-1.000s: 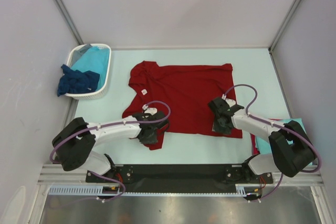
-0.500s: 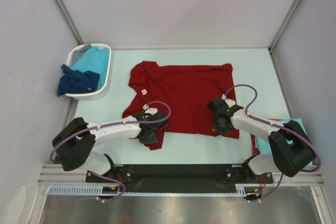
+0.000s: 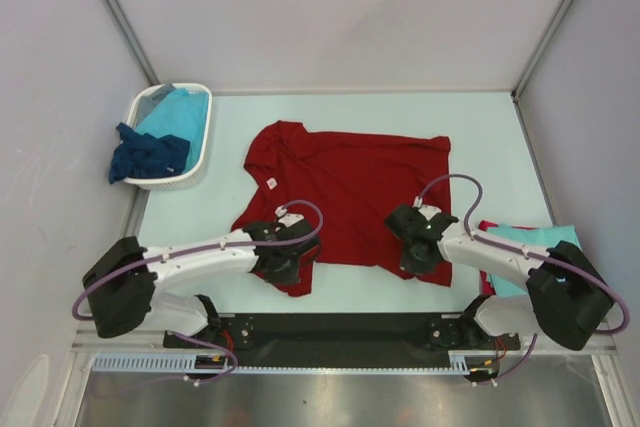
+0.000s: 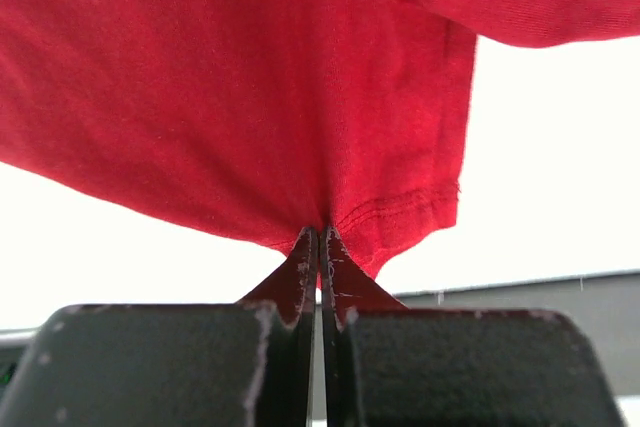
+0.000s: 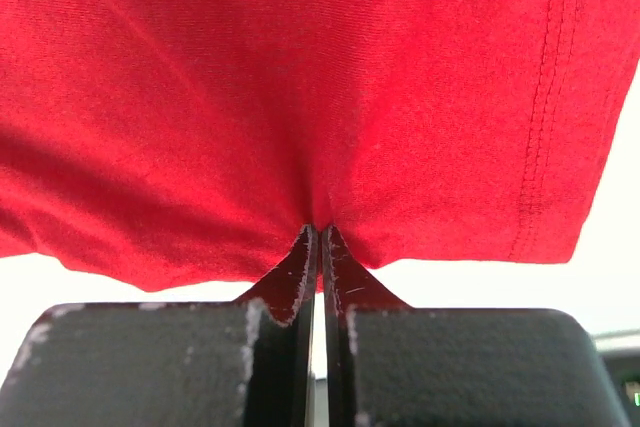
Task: Fold and stack the t-shirts
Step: Flatten out the tshirt
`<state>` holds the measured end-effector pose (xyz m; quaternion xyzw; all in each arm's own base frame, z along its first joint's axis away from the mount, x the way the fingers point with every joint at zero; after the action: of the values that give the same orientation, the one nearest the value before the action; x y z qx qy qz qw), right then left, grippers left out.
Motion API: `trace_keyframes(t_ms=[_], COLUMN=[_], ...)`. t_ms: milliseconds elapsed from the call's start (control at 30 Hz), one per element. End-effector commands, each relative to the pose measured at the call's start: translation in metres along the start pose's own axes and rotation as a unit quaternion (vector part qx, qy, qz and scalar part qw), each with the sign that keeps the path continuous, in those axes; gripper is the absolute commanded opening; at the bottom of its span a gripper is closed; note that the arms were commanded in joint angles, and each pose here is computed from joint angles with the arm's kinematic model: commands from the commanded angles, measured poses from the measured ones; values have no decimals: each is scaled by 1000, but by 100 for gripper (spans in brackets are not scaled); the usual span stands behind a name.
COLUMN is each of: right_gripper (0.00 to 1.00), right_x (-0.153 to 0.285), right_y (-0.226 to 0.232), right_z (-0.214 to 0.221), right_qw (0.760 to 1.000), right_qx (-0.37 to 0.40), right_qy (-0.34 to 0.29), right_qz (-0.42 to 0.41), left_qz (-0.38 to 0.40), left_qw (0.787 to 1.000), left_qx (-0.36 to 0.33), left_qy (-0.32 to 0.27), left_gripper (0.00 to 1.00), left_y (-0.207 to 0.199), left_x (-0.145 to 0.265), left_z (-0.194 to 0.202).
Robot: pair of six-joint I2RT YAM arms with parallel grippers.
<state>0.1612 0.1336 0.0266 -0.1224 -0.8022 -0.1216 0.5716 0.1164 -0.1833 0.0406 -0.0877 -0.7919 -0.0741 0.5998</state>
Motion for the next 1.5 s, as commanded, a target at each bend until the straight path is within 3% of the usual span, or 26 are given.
trace_keyframes(t_ms=[0, 367, 600, 633, 667, 700, 767, 800, 900, 1033, 1133, 1200, 1300, 1433, 1467], right_gripper=[0, 0, 0, 4, 14, 35, 60, 79, 90, 90, 82, 71, 64, 64, 63], right_x=[20, 45, 44, 44, 47, 54, 62, 70, 86, 98, 92, 87, 75, 58, 41], right_y=[-23, -44, -42, -40, -39, -31, -27, -18, 2, 27, 40, 45, 45, 44, 41], right_z=[23, 30, 31, 29, 26, 18, 2, -8, -34, -74, -108, -127, -171, -226, -240], right_qw=[999, 998, 998, 999, 999, 1000, 1000, 999, 997, 991, 990, 988, 984, 979, 980], right_qx=[-9, -10, -2, -2, 0, -4, -3, -4, 4, 12, -1, -3, -36, -57, -65], right_qy=[35, 43, 44, 37, 29, 15, -19, -35, -76, -128, -139, -149, -168, -192, -185], right_qz=[29, 43, 43, 38, 36, 21, 17, 4, -10, -29, -39, -47, -45, -26, -11], left_qz=[10, 14, 9, 3, -3, 0, -14, -5, -8, -25, -29, -11, 12, -26, -43], left_qw=[1000, 998, 999, 1000, 1000, 1000, 999, 998, 992, 979, 970, 970, 967, 961, 966], left_qx=[-2, 4, -8, -12, -13, -11, -9, -4, -8, -27, -5, 15, 68, 87, 83], left_qy=[21, 53, 44, 28, 20, -1, -40, -62, -124, -200, -240, -242, -246, -260, -240], left_gripper=[0, 0, 2, 9, 23, 28, 54, 60, 74, 80, 77, 73, 72, 71, 71], left_y=[6, 19, 14, 15, 15, 11, 14, 8, -1, -11, -11, -8, 9, 35, 37], left_x=[21, 36, 39, 41, 43, 50, 58, 69, 90, 116, 122, 118, 105, 96, 78], left_z=[21, 57, 55, 50, 46, 35, 18, 5, -30, -83, -129, -147, -188, -241, -248])
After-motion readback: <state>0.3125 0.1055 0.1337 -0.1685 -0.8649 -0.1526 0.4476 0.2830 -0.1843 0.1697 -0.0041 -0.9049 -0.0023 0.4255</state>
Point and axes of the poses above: each gripper's point midway between its finger pads, its own x axis back along the fingers, its own y axis along the line the jaws close on, z = x × y, the point moved 1 cm from there along x, back along the fingers, and after that the axes turned 7 degrees about -x, right-handed, at the moved point
